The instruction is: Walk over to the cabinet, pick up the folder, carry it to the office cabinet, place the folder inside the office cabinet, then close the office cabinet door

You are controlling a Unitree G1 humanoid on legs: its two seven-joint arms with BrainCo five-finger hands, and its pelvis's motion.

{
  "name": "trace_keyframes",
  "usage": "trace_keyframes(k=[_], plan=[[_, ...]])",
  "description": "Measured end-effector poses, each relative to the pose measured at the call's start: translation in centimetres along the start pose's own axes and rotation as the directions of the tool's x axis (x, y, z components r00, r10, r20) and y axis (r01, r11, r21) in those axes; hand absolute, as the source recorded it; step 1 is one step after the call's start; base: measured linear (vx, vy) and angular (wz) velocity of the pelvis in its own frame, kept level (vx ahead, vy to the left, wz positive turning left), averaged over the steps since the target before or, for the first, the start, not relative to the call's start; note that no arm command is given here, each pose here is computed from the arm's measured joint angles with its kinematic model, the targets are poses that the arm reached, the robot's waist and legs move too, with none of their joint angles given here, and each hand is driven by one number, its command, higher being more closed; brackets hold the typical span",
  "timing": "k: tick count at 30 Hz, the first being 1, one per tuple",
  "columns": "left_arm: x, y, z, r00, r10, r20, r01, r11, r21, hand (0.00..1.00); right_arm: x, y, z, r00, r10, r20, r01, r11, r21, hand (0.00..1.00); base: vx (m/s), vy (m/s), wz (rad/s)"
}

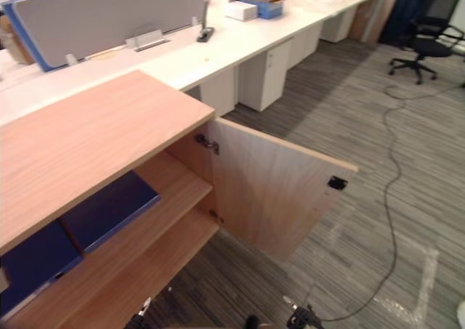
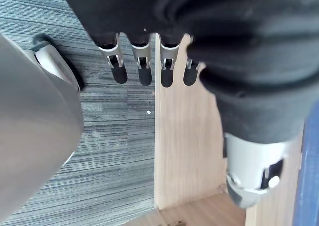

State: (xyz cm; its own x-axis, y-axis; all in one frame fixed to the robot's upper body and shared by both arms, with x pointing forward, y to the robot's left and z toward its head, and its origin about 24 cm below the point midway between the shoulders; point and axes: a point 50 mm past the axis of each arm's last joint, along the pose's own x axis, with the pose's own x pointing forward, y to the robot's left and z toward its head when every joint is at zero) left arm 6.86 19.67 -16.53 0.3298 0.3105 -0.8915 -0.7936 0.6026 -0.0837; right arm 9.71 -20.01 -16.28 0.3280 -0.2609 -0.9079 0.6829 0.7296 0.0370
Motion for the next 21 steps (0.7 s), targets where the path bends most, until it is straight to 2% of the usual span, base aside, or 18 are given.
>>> trace_keyframes(k=[5, 9, 11, 17, 21], plan=[[0.1, 0.3, 0.3, 1.0, 0.004, 0.005, -0.004, 1.0, 0.024, 0.0, -0.1, 0.3, -0.1, 1.0, 0.013, 0.006, -0.012, 0.999, -0.046, 0.0, 0.03, 0.202, -0.7], [0.1, -0.2, -0.1, 1.0, -0.007, -0.024, 0.008, 0.999, 0.036, 0.0, -0.1, 1.6, 0.8, 0.997, 0.072, 0.042, -0.065, 0.986, -0.153, 0.0, 0.02, 0.07, -1.04], [0.3, -0.6, 0.3, 1.0, -0.021, -0.012, 0.022, 0.999, 0.038, 0.0, -0.1, 2.0, 1.0, 0.996, 0.084, 0.043, -0.076, 0.984, -0.16, 0.0, -0.1, 0.03, -0.86], [0.0, 0.3, -0.4, 0.999, -0.003, -0.035, 0.003, 1.0, 0.002, 0.0, -0.2, 1.0, 0.2, 0.999, 0.049, 0.02, -0.048, 0.997, -0.065, 0.0, 0.03, 0.005, -0.32], [0.1, 1.1, -0.5, 0.999, 0.019, -0.048, -0.019, 1.0, -0.012, 0.0, 0.0, 0.8, -0.6, 0.999, 0.029, -0.028, -0.029, 0.999, -0.017, 0.0, 0.07, -0.168, 0.0]])
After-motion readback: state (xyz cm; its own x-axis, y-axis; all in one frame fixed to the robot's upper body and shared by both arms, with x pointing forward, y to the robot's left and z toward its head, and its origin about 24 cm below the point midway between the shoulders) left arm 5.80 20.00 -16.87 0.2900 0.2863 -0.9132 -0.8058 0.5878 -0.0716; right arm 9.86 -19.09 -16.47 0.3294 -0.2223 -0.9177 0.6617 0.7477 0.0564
